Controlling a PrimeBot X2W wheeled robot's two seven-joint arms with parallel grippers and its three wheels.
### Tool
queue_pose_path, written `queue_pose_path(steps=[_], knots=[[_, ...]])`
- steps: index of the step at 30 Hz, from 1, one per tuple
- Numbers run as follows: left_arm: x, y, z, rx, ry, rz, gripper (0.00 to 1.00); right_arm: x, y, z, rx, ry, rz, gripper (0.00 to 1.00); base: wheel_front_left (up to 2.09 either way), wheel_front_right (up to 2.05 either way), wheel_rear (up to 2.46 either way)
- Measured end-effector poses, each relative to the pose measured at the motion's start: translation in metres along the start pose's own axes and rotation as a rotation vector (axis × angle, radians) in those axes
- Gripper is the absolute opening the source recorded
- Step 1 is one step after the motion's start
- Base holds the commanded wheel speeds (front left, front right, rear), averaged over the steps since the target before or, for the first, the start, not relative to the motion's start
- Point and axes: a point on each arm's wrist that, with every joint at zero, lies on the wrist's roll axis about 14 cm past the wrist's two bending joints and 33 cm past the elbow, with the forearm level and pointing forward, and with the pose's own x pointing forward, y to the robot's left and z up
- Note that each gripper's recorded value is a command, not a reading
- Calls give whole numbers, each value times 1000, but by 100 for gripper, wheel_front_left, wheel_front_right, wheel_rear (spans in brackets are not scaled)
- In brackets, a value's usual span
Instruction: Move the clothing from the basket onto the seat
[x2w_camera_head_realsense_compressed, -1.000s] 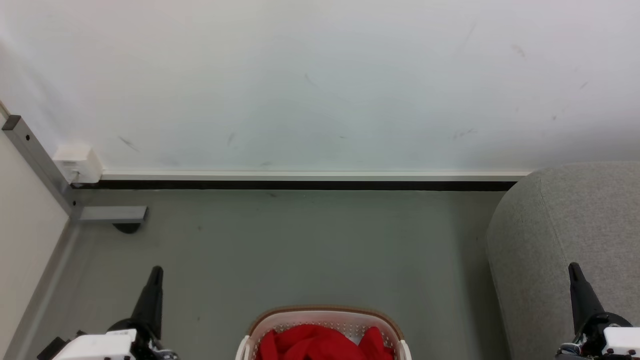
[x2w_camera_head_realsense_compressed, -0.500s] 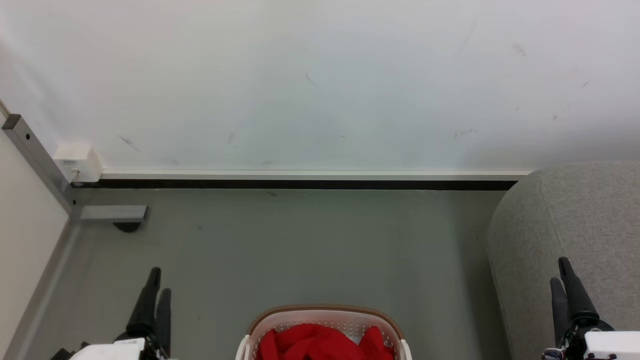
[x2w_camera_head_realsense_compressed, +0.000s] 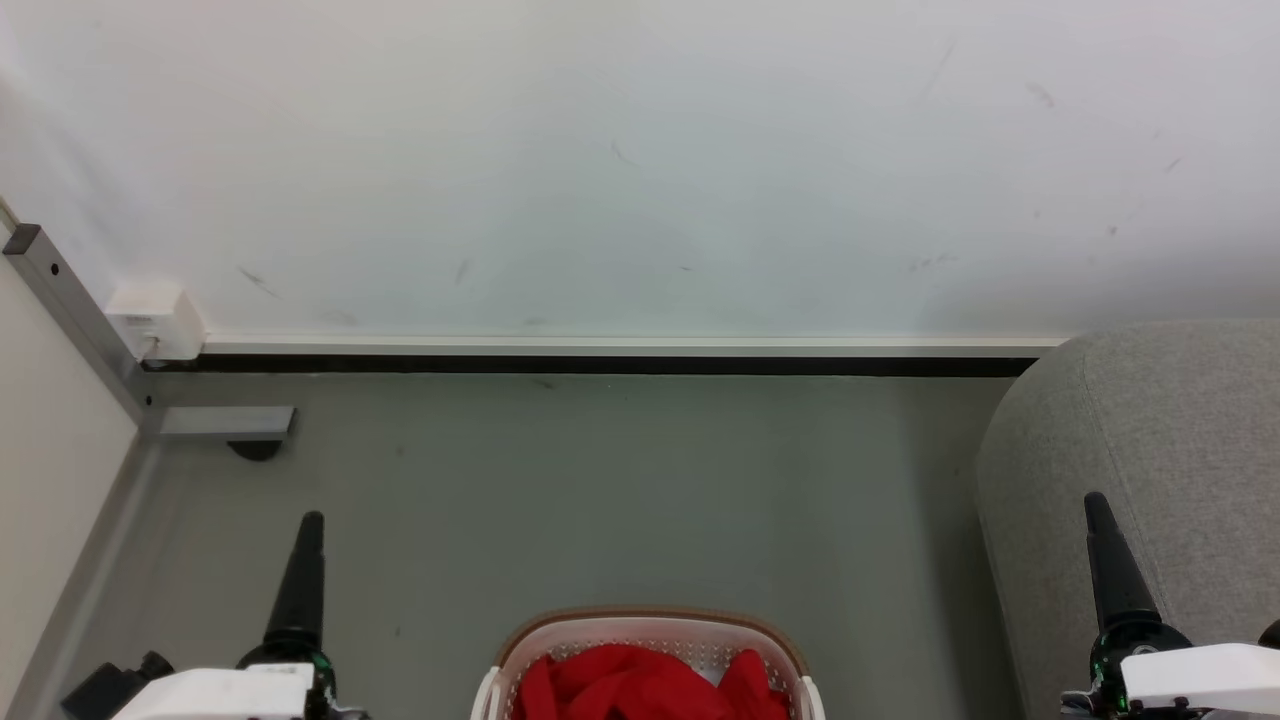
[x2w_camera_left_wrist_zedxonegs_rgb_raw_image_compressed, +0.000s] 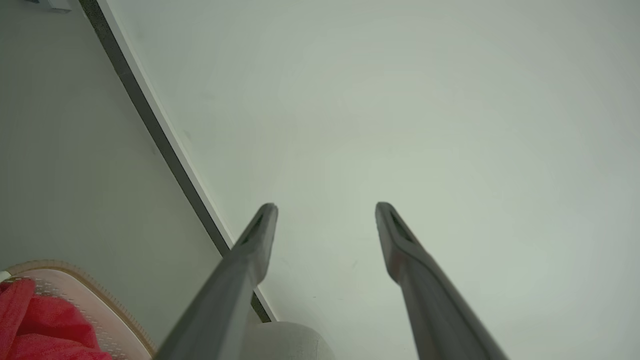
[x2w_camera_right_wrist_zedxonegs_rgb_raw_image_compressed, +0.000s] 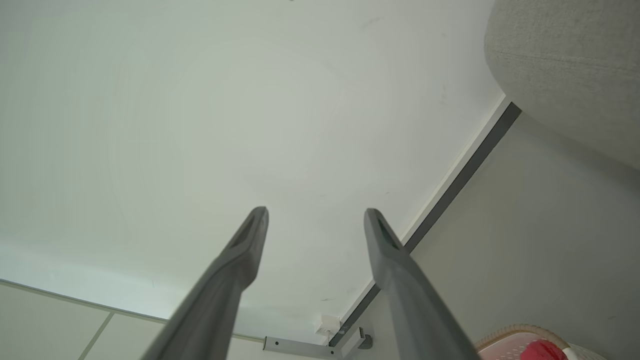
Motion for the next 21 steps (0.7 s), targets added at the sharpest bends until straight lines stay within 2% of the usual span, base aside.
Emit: queue_pose_path(steps=[9, 21], knots=[[2, -11, 2, 183, -16, -24, 100, 1, 6, -10, -196, 25, 26, 100, 0, 0, 0], [2, -19, -12, 530, 4, -35, 100, 1, 18, -14, -426, 21, 72, 100, 0, 0, 0]])
